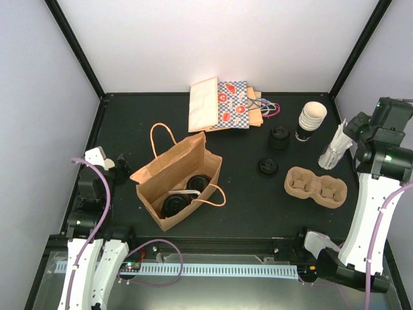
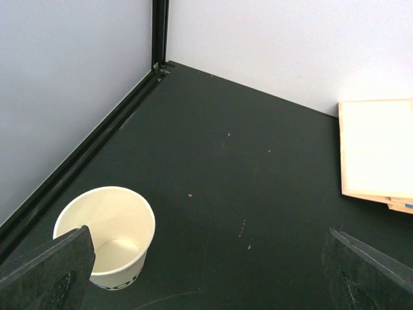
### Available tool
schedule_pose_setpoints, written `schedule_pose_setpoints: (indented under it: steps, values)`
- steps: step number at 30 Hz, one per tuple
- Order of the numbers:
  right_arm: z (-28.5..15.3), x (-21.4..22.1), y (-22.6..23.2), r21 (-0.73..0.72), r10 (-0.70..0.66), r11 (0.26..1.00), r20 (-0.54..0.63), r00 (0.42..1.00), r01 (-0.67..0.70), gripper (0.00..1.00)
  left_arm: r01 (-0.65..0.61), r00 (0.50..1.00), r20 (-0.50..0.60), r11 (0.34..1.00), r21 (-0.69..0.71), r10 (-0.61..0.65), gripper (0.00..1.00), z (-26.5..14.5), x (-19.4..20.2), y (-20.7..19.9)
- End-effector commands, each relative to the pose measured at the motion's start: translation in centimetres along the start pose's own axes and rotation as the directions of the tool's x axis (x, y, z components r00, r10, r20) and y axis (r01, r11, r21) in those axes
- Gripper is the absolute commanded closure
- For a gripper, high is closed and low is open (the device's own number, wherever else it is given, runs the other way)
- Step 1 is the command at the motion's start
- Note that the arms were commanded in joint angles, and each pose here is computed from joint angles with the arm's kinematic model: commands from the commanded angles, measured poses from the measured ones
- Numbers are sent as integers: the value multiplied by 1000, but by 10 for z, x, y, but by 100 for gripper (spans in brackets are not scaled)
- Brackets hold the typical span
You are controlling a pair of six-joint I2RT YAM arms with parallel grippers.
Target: Pack the takeout coffee
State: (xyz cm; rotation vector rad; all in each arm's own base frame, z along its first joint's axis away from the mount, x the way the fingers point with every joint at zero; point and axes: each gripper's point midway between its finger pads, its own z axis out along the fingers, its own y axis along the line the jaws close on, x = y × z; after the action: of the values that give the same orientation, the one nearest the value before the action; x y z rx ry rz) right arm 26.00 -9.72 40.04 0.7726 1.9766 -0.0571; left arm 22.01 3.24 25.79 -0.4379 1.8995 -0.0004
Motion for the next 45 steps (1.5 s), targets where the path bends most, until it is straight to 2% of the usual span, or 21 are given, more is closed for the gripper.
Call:
schedule_pose_setpoints:
  steps: [1,6,12,20,30,45]
  values:
    - [25,-2,-30,173,1,985,52,999,-10,99,-6,1000,22,1000,26,6,1,-1,-6,-5]
    - [48,2,-34,210,14,977,46,999,-23,99,-6,1000,24,1000,31,5,1,-2,-6,-6]
    - [53,-12,-36,241,15,970,97,995,-38,99,-6,1000,24,1000,29,5,1,-2,-6,-5]
    - [57,-28,-24,203,27,978,105,994,-48,99,-7,1000,21,1000,27,7,1,-1,-5,-6]
    - [69,-28,-15,168,44,984,86,995,-58,99,-8,1000,20,1000,22,8,1,0,-5,-5]
    - [104,5,9,48,72,997,-82,994,-68,99,-7,1000,20,1000,17,7,1,0,-5,-4]
